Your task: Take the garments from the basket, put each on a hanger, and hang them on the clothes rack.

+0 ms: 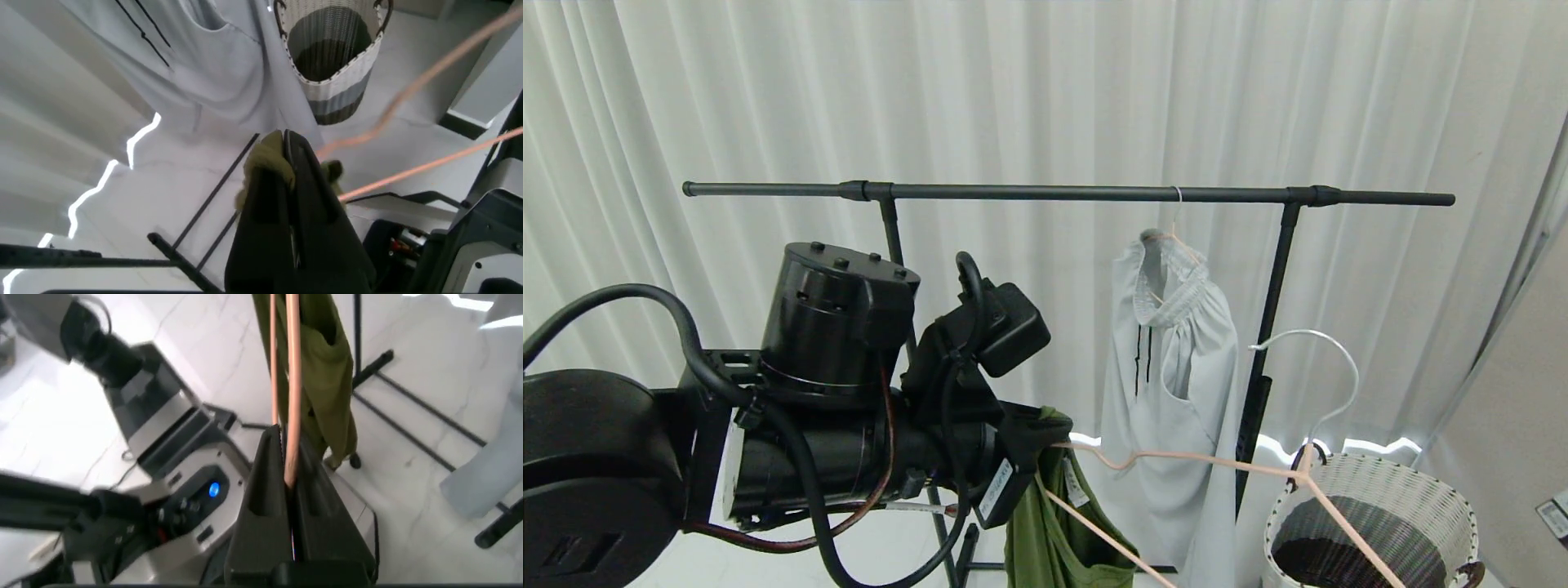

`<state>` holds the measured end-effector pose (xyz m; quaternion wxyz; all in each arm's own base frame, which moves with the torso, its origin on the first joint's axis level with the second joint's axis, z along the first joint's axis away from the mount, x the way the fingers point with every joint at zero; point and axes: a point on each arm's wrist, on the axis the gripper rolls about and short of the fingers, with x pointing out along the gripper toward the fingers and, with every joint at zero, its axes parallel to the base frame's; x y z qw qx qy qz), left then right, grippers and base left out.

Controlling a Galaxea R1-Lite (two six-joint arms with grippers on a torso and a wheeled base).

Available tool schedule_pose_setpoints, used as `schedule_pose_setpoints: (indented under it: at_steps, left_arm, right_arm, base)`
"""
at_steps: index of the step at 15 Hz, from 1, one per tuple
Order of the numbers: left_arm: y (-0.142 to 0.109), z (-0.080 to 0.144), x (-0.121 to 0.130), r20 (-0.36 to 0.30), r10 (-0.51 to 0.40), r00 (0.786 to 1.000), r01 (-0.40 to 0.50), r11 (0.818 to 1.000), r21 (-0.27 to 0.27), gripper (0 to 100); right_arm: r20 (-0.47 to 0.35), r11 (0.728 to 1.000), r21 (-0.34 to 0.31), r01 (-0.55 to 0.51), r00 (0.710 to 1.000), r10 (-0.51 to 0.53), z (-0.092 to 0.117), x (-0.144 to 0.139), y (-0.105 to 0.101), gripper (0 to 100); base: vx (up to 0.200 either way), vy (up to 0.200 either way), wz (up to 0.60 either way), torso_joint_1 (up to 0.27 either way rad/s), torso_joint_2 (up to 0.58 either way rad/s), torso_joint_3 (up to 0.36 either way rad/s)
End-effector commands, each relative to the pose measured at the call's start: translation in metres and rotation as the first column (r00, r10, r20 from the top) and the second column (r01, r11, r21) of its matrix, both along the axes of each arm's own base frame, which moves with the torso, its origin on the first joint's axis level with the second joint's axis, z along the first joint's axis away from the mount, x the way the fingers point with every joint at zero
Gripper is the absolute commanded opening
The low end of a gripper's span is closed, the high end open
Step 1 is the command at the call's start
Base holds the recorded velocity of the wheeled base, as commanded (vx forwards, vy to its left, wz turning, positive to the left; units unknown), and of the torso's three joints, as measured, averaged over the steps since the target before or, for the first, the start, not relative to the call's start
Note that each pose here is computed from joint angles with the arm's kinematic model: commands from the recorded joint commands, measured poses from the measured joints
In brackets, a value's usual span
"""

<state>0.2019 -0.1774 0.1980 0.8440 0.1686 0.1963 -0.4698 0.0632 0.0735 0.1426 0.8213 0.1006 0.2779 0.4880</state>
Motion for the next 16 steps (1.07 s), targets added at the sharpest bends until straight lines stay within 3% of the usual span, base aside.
schedule_pose_setpoints:
  at_steps: [1, 6, 11, 13, 16]
  left_arm:
    - [-0.002, 0.001, 0.000, 0.002, -0.006, 1.000, 0.006, 1.000, -0.003, 0]
    - [-0.013, 0.008, -0.001, -0.028, -0.006, 1.000, 0.005, 0.999, -0.052, 0]
    - [-0.014, 0.018, 0.002, -0.055, 0.104, 0.993, -0.109, 0.989, -0.100, 0]
    - [-0.014, 0.015, 0.005, -0.040, 0.173, 0.984, -0.175, 0.982, -0.075, 0]
    - [-0.014, 0.009, 0.011, 0.008, 0.313, 0.950, -0.313, 0.950, -0.017, 0]
  right_arm:
    - [-0.016, 1.000, -0.015, 0.008, 1.000, -0.008, 0.000, 0.010, 0.008, 0]
    - [-0.059, 0.998, -0.050, -0.032, 0.998, 0.029, -0.005, 0.026, 0.032, 0]
    - [-0.133, 0.999, -0.037, 0.007, 0.991, -0.012, -0.009, 0.049, 0.056, 0]
    - [-0.136, 0.999, -0.033, 0.002, 0.991, -0.006, -0.007, 0.053, 0.061, 0]
    - [-0.139, 0.999, -0.047, 0.015, 0.990, -0.021, -0.009, 0.053, 0.061, 0]
  base:
    - [0.000, 0.000, 0.00, 0.000, 0.00, 0.000]
    - [0.000, 0.000, 0.00, 0.000, 0.00, 0.000]
    - [0.000, 0.000, 0.00, 0.000, 0.00, 0.000]
    - [0.000, 0.000, 0.00, 0.000, 0.00, 0.000]
    - [0.000, 0.000, 0.00, 0.000, 0.00, 0.000]
